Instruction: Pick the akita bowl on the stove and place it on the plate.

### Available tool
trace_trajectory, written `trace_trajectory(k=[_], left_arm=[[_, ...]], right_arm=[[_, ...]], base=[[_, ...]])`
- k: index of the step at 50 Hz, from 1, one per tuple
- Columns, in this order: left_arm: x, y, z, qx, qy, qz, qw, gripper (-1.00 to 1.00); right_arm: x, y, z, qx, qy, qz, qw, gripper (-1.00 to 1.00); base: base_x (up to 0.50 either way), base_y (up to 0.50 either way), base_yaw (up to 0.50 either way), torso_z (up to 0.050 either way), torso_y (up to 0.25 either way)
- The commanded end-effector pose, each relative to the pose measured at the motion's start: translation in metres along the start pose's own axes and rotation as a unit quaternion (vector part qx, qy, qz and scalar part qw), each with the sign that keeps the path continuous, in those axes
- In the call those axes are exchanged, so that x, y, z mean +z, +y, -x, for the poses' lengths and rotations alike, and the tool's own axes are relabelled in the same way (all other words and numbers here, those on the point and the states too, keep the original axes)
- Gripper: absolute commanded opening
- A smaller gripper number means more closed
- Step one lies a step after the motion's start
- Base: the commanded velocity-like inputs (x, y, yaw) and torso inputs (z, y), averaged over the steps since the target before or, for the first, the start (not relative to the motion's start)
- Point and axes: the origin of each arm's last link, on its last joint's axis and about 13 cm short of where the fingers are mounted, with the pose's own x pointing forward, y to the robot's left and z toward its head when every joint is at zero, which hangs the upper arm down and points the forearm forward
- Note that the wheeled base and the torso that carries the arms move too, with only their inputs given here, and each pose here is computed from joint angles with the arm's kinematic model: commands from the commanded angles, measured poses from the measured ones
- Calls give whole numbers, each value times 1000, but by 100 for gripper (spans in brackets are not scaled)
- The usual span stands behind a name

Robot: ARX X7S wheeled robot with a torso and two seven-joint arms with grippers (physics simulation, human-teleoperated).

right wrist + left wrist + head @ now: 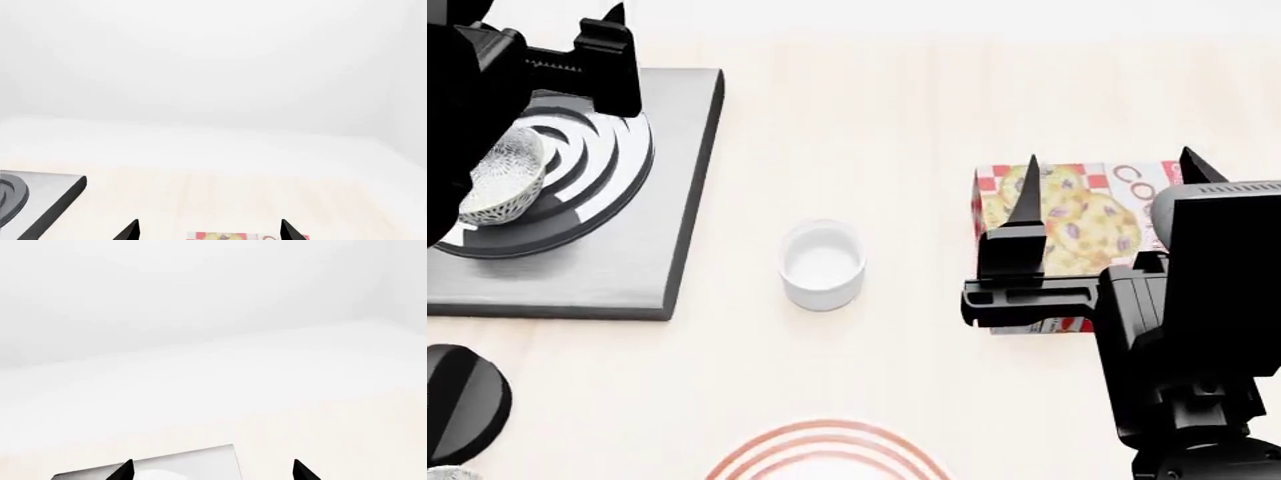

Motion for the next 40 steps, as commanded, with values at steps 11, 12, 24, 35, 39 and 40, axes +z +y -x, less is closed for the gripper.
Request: trace_trajectory(k=[11, 12, 24, 35, 39, 40], left_arm=[[-4, -1, -2, 24, 32, -22, 999, 100], [-5, -1, -2, 28, 36, -30, 999, 100], [-19, -2, -3, 58, 86, -77, 992, 100], [-34, -2, -2, 77, 112, -100, 986, 100], [-38, -1, -1, 81, 120, -103, 984, 100], [-40, -1, -2, 83, 121, -105, 984, 100]], right_arm=[[0, 0, 0, 0, 0, 0, 1000, 100], [0, 0, 0, 0, 0, 0, 1000, 100], [-1, 0, -1, 0, 1, 0, 1000, 100], [1, 0, 0, 0, 1, 0, 1000, 100], [1, 0, 0, 0, 2, 0, 1000, 100], [-1, 0, -1, 0, 2, 0, 1000, 100]], base=[[0, 0, 0, 0, -18], [0, 0, 0, 0, 0], [0, 0, 0, 0, 0], [0, 0, 0, 0, 0], [0, 0, 0, 0, 0], [0, 0, 0, 0, 0]])
